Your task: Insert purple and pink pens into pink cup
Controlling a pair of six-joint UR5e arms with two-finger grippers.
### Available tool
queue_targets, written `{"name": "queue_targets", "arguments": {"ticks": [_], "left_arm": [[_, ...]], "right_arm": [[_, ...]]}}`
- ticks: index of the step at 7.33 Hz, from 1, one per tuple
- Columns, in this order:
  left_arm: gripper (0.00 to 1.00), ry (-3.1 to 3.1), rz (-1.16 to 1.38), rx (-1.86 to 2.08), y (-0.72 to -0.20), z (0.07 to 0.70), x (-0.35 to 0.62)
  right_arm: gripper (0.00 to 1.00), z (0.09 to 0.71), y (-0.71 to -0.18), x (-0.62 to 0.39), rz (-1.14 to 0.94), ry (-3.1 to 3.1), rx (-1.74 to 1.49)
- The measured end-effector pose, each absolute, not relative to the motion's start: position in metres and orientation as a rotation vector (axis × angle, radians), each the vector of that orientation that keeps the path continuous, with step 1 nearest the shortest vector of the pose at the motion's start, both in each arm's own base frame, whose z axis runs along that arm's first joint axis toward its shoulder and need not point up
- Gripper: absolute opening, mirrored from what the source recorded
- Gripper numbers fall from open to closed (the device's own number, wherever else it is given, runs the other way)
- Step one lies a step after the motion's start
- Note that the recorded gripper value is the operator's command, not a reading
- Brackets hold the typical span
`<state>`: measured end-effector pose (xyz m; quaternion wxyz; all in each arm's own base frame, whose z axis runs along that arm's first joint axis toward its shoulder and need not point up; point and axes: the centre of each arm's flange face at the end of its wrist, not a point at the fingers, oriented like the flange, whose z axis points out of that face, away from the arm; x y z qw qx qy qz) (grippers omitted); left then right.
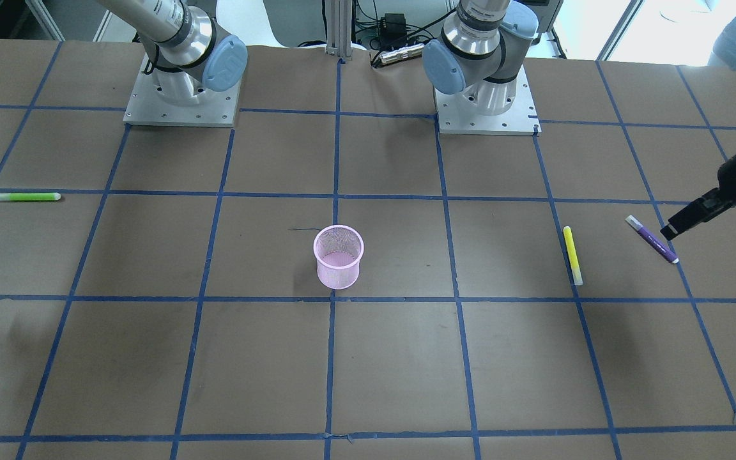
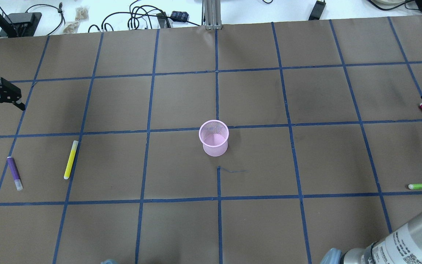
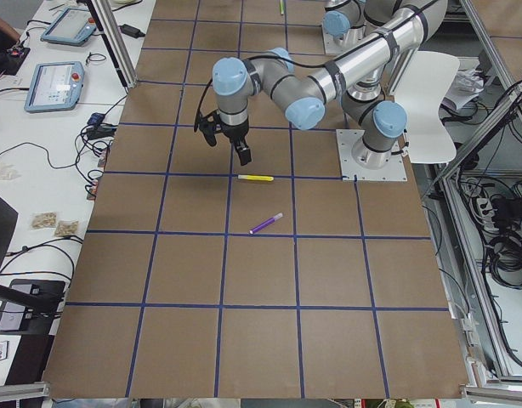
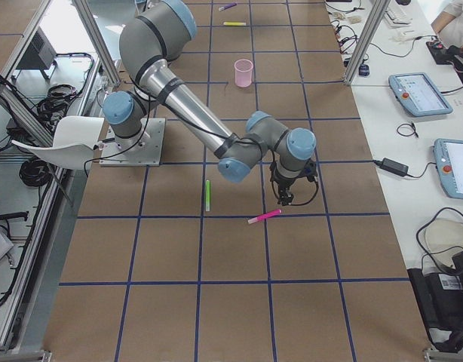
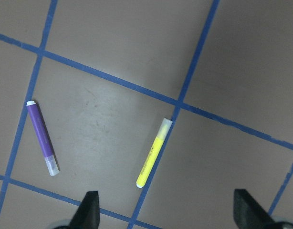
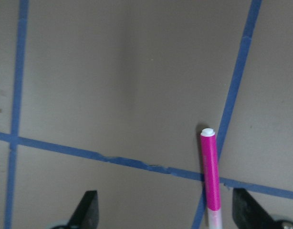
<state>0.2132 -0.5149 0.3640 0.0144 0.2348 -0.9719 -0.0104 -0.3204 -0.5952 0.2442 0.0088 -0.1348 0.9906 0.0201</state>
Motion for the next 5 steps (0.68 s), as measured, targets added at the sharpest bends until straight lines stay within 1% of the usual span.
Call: {"name": "queue_targets", "arguments": {"ticks": [2, 3, 4, 5], "left_arm": [[1.0, -3.018, 0.015, 0.837, -0.506, 0.314, 0.265], [1.0, -3.039, 0.034, 0.845, -0.499, 0.293, 0.283], [1.0, -3.05, 0.035, 0.856, -0.491, 0.277, 0.297], [1.0, -3.044, 0.014, 0.877, -0.484, 0.262, 0.309]], "right_arm": [[0.99, 0.199, -0.587, -0.329, 0.037, 3.076, -0.594], [0.92, 0.185, -0.585, -0.332, 0.024, 3.077, -0.655], [0.82, 0.181, -0.586, -0.335, 0.016, 3.08, -0.693], [0.67, 0.18, -0.586, -0.336, 0.01, 3.082, -0.717]]}}
